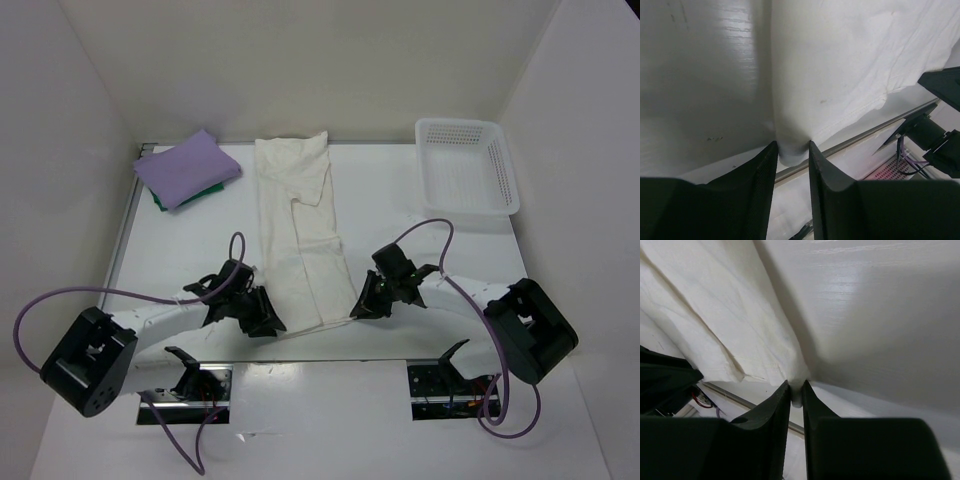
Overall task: Fold and stack the t-shirts
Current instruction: Grab the bottom of the folded rectangular tshirt with both arms, then fold the folded rectangular tshirt in 1/3 of the way
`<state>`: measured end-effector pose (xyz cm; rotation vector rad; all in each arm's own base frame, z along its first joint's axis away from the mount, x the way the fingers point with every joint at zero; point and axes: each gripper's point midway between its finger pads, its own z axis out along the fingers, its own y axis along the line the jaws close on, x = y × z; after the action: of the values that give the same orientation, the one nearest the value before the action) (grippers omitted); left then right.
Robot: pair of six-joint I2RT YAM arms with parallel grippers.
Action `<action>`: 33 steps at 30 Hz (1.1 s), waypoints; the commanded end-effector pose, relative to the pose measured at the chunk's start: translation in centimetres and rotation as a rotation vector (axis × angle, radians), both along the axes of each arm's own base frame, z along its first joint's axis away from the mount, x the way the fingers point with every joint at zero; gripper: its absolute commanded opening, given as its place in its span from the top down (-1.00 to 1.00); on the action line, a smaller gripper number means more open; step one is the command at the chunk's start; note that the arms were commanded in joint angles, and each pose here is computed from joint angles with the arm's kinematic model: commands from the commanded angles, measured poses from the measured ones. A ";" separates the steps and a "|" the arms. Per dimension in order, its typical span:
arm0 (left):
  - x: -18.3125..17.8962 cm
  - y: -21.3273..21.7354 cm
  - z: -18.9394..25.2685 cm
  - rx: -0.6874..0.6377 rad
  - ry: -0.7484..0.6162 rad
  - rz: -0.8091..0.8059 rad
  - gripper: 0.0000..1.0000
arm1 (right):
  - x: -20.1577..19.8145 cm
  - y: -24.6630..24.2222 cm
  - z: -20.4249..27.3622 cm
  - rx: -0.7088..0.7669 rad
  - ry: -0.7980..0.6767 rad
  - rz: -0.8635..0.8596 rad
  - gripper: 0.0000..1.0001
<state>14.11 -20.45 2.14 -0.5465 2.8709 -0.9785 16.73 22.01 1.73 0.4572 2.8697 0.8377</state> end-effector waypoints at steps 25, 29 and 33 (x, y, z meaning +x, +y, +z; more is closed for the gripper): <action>-4.3 0.1 10.5 -0.194 -0.032 -0.067 0.91 | -0.5 2.7 11.1 0.081 -0.155 0.094 0.98; 2.2 2.0 12.4 -0.062 -0.199 0.022 0.91 | 5.1 1.2 12.5 0.047 -0.249 0.071 0.98; 8.2 1.6 12.3 0.001 -0.271 0.055 0.91 | 9.6 1.0 11.7 -0.004 -0.273 0.070 0.98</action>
<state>18.76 -19.31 14.85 -0.5082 2.6528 -1.0636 24.17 23.03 13.54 0.3460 2.6584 0.8941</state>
